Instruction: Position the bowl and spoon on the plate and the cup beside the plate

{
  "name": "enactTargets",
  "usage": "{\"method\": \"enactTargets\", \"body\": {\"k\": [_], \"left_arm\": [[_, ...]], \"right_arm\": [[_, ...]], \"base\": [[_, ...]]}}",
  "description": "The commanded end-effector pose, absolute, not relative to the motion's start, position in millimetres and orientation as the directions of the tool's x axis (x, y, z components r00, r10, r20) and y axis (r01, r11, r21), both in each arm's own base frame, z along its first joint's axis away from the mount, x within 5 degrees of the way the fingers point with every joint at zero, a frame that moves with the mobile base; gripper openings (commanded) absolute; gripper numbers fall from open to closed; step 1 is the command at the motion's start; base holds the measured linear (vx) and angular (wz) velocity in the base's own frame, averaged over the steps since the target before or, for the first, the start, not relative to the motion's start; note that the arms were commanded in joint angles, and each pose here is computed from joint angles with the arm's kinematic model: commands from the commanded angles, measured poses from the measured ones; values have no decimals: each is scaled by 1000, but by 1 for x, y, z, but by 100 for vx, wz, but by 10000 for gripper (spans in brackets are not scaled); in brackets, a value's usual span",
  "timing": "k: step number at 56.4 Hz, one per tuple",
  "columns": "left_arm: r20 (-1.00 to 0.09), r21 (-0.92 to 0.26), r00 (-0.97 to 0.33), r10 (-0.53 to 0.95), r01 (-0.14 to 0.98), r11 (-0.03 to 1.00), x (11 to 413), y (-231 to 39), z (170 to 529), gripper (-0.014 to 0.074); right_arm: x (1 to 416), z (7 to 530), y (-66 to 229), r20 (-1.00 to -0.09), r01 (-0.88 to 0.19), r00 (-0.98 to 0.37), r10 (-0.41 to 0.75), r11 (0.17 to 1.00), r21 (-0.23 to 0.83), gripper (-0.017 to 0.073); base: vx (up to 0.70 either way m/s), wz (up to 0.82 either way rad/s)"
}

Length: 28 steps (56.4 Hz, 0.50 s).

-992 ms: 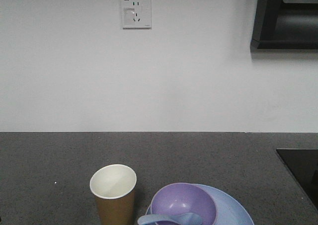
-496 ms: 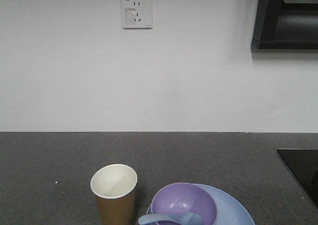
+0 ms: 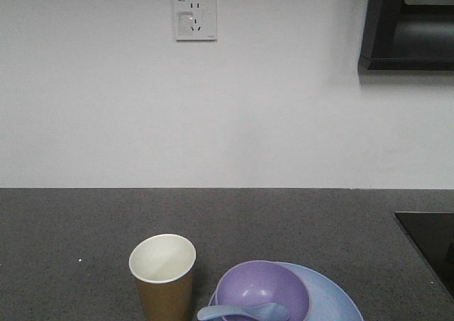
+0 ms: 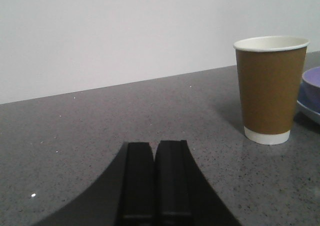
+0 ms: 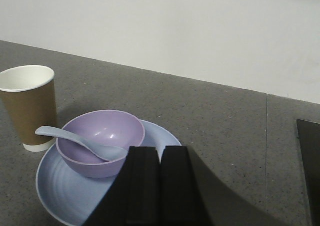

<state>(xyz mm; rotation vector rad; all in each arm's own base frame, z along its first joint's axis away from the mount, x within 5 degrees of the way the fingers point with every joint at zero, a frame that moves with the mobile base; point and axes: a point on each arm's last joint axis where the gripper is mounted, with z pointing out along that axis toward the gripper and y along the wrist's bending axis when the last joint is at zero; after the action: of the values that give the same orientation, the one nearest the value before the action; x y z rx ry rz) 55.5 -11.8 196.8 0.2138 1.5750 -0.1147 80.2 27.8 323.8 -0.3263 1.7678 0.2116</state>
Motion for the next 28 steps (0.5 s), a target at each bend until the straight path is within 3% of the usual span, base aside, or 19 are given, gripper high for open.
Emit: {"method": "enactTargets", "body": {"k": [1, 28], "left_arm": [[-994, 48, 111, 27, 198, 979, 54, -11, 214, 0], [-994, 48, 110, 27, 198, 979, 54, -11, 214, 0]], "right_arm": [[81, 340, 27, -992, -317, -99, -80, 947, -44, -8], [81, 340, 27, -992, -317, -99, -80, 947, -44, -8]], "base": [[0, 0], [0, 0]]}}
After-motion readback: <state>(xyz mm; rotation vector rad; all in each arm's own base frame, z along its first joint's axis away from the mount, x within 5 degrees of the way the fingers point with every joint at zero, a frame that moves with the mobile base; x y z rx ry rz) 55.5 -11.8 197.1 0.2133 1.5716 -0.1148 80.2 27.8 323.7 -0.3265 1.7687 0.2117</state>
